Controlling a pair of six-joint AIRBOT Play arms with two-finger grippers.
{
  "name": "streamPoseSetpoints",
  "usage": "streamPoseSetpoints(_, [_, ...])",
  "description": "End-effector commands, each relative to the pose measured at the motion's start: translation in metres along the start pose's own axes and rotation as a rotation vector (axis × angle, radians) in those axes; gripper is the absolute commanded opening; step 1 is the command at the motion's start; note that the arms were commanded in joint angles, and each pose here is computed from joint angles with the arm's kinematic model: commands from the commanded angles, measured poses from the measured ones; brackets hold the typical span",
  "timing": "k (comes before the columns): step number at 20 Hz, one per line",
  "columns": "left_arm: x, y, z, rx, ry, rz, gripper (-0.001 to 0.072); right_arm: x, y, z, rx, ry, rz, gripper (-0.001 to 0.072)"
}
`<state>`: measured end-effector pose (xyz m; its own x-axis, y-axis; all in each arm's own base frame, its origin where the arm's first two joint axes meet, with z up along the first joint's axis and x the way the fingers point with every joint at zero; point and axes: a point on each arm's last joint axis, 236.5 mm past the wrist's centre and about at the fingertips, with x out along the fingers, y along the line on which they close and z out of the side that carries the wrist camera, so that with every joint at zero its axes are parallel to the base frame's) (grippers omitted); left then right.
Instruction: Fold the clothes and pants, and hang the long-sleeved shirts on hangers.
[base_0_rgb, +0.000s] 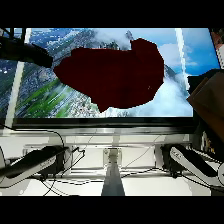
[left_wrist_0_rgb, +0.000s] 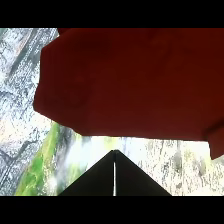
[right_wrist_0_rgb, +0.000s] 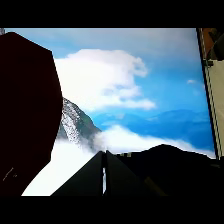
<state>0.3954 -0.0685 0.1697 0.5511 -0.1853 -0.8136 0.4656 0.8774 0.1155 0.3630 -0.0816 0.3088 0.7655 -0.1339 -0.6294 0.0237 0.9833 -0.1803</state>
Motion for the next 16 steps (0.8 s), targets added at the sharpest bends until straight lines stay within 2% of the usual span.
streamPoseSetpoints(1, [-0.0004,0.0005,0.0000,0.000,-0.001,0.001,0.0016,0.0002,0.0003,0.0002,0.000,0.000,0.001,0.0010])
streamPoseSetpoints(14, [-0.0004,0.0005,0.0000,0.000,-0.001,0.001,0.0016,0.0001,0.0029,0.0012,0.002,-0.004,0.012,0.0010])
streamPoseSetpoints(16, [-0.0004,0.0005,0.0000,0.000,-0.001,0.001,0.0016,0.0010,0.0037,0.0074,0.073,-0.029,0.017,0.0012])
